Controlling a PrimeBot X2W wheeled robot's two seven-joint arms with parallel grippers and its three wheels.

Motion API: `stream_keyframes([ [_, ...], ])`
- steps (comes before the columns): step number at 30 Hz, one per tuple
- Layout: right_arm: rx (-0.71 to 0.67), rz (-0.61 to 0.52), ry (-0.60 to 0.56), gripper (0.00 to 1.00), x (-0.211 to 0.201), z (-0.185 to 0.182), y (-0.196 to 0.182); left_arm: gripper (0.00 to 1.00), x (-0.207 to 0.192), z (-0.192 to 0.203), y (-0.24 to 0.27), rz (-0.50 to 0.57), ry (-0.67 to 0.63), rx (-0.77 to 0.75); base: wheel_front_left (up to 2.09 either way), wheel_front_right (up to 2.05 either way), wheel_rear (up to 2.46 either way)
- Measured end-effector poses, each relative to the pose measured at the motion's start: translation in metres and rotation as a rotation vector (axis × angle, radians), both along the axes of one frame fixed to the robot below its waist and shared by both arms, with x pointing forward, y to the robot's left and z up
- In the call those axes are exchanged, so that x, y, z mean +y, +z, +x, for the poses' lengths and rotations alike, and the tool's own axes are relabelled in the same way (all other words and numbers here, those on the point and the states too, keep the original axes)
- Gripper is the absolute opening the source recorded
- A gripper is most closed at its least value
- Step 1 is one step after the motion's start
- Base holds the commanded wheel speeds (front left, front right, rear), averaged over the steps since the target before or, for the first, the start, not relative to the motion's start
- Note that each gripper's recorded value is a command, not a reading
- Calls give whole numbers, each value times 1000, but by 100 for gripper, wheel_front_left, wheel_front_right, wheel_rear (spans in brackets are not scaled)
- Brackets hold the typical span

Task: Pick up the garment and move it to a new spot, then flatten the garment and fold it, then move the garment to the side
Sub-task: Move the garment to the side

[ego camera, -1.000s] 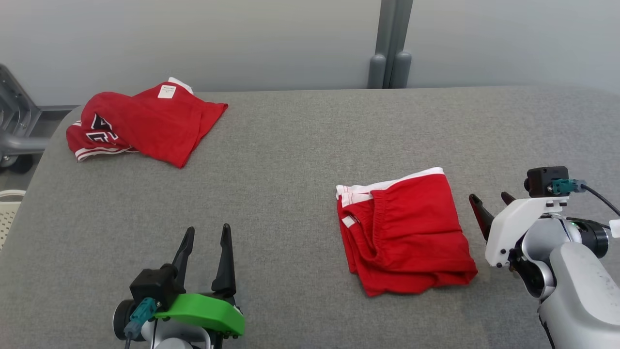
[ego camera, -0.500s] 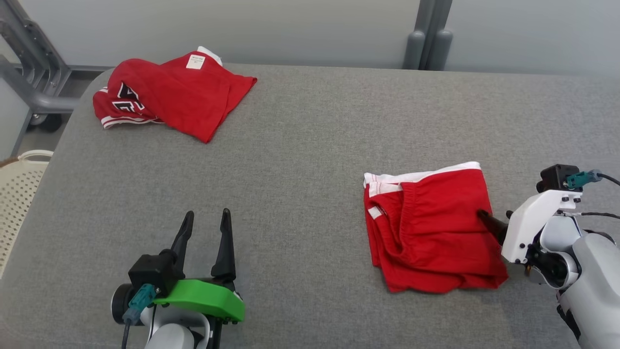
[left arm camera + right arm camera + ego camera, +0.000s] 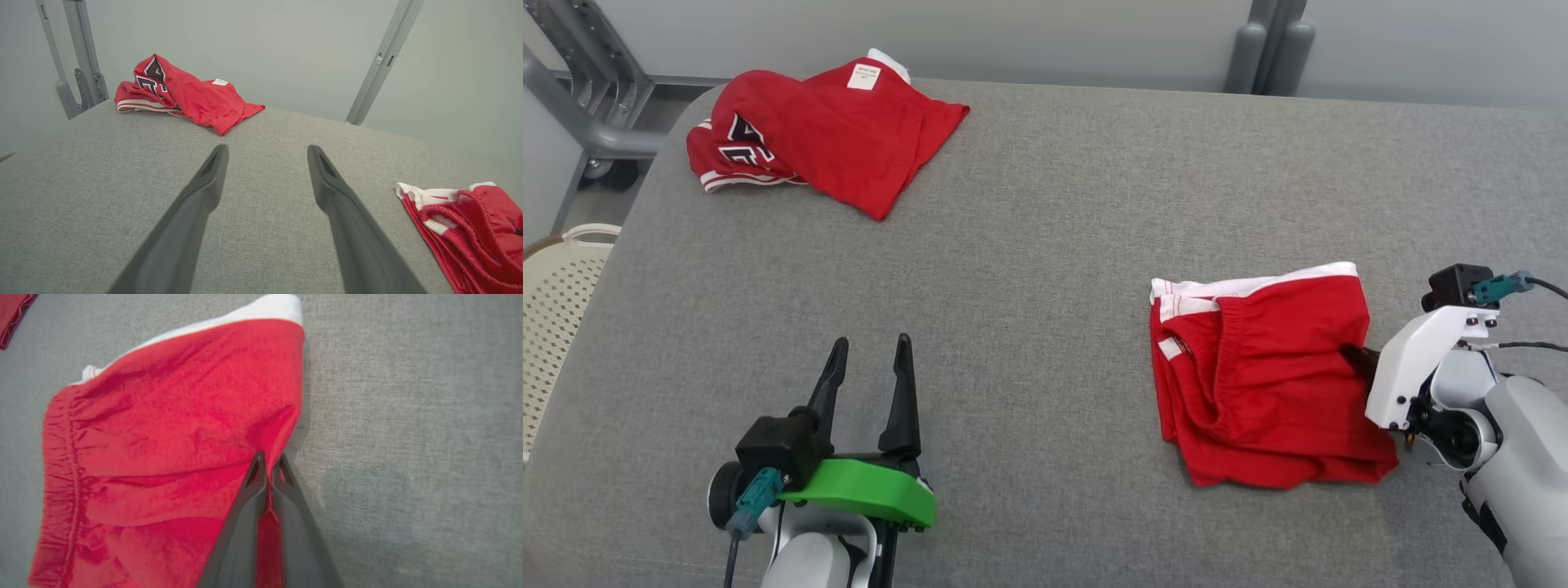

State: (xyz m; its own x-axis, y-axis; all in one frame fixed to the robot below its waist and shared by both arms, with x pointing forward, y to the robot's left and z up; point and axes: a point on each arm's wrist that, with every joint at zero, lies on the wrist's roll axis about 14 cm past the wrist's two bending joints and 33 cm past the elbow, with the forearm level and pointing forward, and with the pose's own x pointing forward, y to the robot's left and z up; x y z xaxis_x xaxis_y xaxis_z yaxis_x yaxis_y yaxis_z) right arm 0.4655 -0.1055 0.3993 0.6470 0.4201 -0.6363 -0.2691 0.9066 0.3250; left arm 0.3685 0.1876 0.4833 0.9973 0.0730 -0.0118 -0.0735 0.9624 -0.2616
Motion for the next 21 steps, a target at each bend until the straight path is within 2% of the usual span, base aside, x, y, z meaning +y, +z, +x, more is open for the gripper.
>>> stream_keyframes([
  [8, -99, -44, -35, 0, -26, 19, 18, 100, -21, 15, 6, -2, -65, -23, 0, 0, 0],
  [13, -182, -108, -117, 0, -76, 31, 38, 100, -64, 34, 5, -10, -194, -34, 0, 0, 0],
  [21, -237, -176, -242, 0, -139, 27, 58, 100, -127, 59, 8, -23, -379, -62, 0, 0, 0],
])
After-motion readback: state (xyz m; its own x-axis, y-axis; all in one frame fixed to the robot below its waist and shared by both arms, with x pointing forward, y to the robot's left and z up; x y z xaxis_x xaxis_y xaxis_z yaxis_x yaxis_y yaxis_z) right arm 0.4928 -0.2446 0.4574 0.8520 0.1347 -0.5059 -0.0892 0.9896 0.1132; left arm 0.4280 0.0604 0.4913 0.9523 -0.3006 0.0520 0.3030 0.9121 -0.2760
